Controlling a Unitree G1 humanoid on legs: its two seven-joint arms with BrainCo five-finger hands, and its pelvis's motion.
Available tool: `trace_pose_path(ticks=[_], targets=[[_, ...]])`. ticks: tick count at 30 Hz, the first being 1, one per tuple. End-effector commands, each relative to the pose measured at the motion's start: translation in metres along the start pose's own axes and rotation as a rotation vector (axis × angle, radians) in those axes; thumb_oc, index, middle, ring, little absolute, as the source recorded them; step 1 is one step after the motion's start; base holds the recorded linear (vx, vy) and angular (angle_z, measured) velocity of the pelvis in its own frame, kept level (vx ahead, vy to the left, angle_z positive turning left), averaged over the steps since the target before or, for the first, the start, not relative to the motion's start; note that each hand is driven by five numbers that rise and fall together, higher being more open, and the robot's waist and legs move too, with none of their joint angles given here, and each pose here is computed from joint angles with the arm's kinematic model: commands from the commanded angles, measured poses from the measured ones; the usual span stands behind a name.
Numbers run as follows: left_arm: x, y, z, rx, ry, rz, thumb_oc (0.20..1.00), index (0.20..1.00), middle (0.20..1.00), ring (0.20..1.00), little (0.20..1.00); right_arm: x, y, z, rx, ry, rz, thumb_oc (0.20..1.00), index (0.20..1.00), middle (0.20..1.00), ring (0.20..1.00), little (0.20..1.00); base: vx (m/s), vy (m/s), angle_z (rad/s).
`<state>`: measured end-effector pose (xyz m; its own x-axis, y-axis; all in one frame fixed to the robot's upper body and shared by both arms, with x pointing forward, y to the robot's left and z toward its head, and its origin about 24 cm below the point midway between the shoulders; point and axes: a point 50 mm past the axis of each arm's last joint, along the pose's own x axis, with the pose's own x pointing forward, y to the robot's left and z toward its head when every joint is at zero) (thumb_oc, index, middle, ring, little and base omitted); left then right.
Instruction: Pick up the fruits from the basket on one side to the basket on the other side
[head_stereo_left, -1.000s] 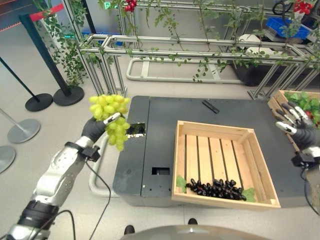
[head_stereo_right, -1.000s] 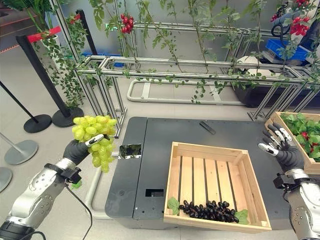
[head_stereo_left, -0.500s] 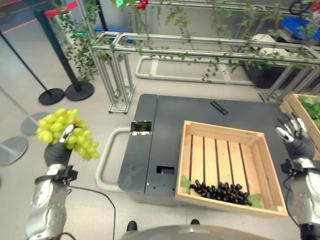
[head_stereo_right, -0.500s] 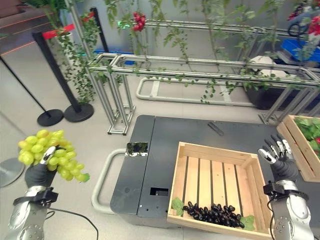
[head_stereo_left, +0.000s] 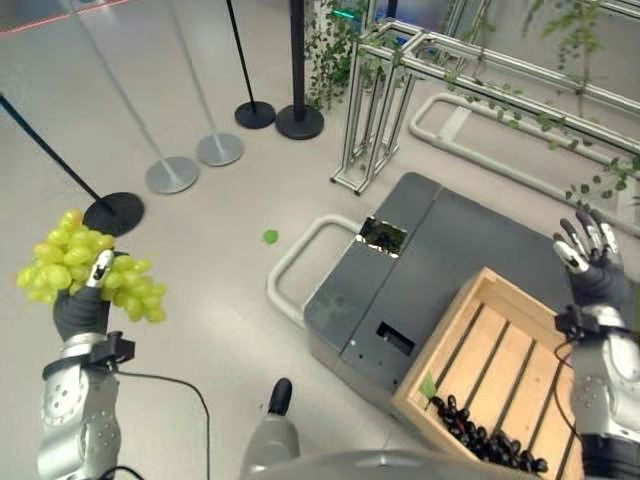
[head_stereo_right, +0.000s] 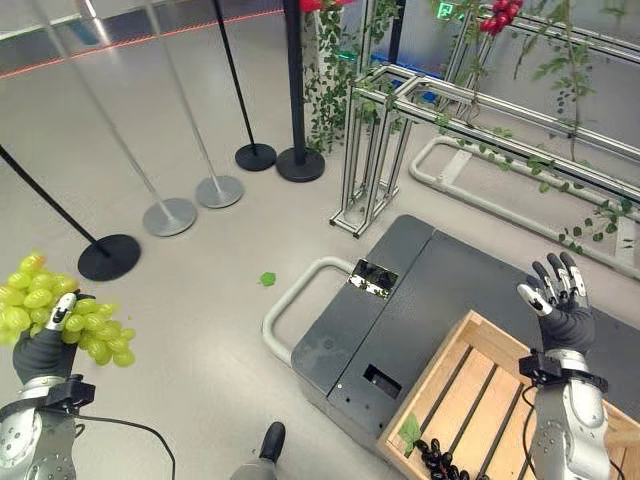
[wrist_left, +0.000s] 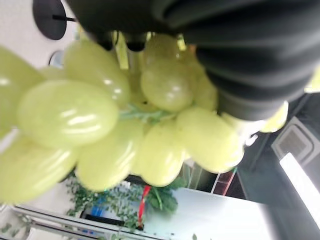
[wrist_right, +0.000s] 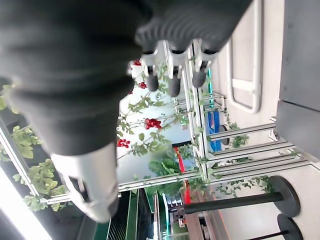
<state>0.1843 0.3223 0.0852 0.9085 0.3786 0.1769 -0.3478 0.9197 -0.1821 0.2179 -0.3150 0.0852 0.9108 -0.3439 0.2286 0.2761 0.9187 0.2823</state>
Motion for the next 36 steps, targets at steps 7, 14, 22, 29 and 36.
trace_pose_path(ticks=[7, 14, 22, 29, 36], targets=[[0.018, -0.011, 0.051, 0.118, -0.27, -0.06, 0.2, 0.2, 0.2, 0.2, 0.2, 0.006, 0.008, 0.02, -0.031, -0.11, 0.033, 1.0, 1.0, 1.0, 1.0, 1.0, 0.01, 0.023, -0.04], [0.017, -0.015, 0.056, 0.129, -0.296, -0.08, 0.2, 0.2, 0.2, 0.2, 0.2, 0.013, 0.018, 0.02, -0.021, -0.11, 0.073, 1.0, 1.0, 1.0, 1.0, 1.0, -0.02, 0.061, -0.31], [0.028, -0.026, 0.069, 0.132, -0.374, -0.116, 0.2, 0.2, 0.2, 0.2, 0.2, 0.018, 0.032, 0.016, -0.055, -0.09, 0.121, 1.0, 1.0, 1.0, 1.0, 1.0, -0.17, 0.188, -0.85], [0.027, -0.026, 0.062, 0.149, -0.328, -0.127, 0.2, 0.2, 0.2, 0.2, 0.2, 0.011, 0.027, -0.002, -0.064, -0.01, 0.118, 1.0, 1.0, 1.0, 1.0, 1.0, -0.28, 0.099, -0.91], [0.021, -0.022, 0.044, 0.119, -0.279, -0.042, 0.2, 0.2, 0.2, 0.2, 0.2, 0.011, 0.024, 0.003, -0.075, -0.004, 0.135, 1.0, 1.0, 1.0, 1.0, 1.0, -0.36, -0.28, -0.44]])
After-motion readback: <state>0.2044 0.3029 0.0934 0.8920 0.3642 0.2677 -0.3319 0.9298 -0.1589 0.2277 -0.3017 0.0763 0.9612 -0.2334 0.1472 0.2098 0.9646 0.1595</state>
